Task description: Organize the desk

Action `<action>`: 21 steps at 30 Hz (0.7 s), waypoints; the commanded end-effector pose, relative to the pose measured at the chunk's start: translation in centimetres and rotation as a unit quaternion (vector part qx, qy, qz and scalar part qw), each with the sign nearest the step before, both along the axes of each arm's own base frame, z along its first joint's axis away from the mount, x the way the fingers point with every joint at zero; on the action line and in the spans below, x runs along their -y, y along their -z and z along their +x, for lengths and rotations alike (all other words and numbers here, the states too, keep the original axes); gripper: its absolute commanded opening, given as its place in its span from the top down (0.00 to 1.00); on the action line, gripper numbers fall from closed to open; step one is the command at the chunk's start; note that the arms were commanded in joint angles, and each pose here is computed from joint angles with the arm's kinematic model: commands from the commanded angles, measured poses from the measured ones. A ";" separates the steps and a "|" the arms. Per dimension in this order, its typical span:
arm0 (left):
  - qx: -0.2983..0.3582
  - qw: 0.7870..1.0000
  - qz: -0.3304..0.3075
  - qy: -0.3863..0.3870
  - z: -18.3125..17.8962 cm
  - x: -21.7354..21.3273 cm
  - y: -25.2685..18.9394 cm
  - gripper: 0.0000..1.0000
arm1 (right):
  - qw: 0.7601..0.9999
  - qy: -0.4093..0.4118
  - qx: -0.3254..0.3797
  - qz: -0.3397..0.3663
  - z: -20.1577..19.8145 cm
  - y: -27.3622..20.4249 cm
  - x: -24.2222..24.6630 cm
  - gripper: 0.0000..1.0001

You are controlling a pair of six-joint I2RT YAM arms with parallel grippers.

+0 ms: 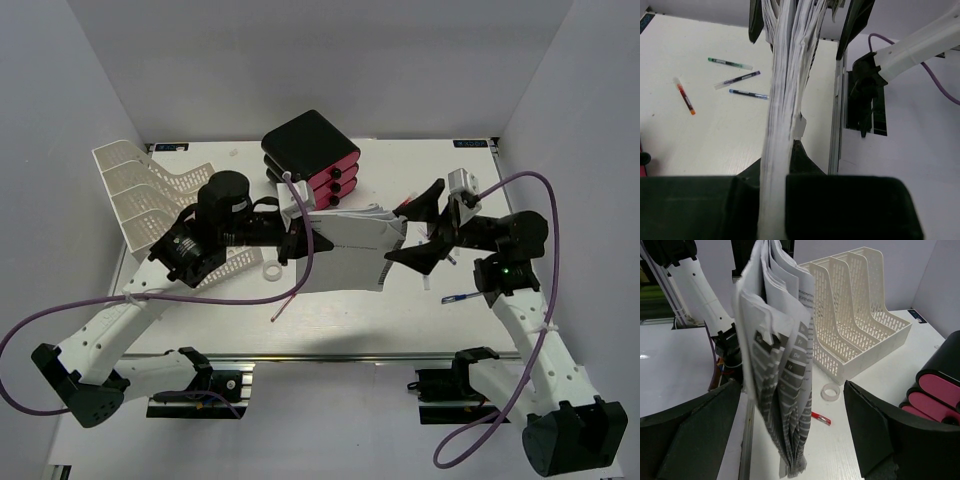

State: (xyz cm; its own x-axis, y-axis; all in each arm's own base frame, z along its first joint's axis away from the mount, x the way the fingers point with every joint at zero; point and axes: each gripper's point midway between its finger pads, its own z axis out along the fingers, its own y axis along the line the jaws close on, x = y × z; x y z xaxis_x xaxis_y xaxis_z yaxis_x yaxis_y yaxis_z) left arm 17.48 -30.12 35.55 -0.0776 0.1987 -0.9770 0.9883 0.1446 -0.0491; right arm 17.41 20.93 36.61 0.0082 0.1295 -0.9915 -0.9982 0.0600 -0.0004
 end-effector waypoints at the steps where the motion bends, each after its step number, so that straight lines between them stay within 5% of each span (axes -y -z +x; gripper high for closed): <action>1: 0.020 0.998 -0.051 0.033 -1.0 0.6 -3.0 1.00 | 1.000 -0.004 0.017 0.009 -0.3 -1.9 -0.7 0.11; 7: 0.011 0.997 -0.060 0.046 -1.0 1.2 -3.0 1.00 | 1.000 -0.027 0.005 -0.002 0.2 -1.7 -2.4 0.12; 13: 0.006 0.997 -0.059 0.041 -1.0 1.2 -2.9 1.00 | 0.999 -0.041 0.002 -0.010 -0.1 -1.8 -3.2 0.24; 18: 0.000 0.998 -0.055 0.027 -0.9 0.8 -2.4 1.00 | 0.998 -0.054 0.005 -0.019 -0.5 -1.5 -3.5 0.55; 21: -0.009 0.999 -0.050 0.016 -1.0 0.7 -1.7 0.97 | 0.998 -0.062 -0.001 -0.027 -0.6 -1.4 -3.7 0.84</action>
State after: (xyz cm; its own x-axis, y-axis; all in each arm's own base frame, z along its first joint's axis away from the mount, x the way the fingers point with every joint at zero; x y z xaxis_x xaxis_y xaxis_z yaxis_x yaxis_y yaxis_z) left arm 17.32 -31.24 36.16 -0.1117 0.1394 -0.9839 0.9895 0.1070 -0.0972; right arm 17.12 24.51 36.54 -0.0537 0.0742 -0.9958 -0.9974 -0.0522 0.0499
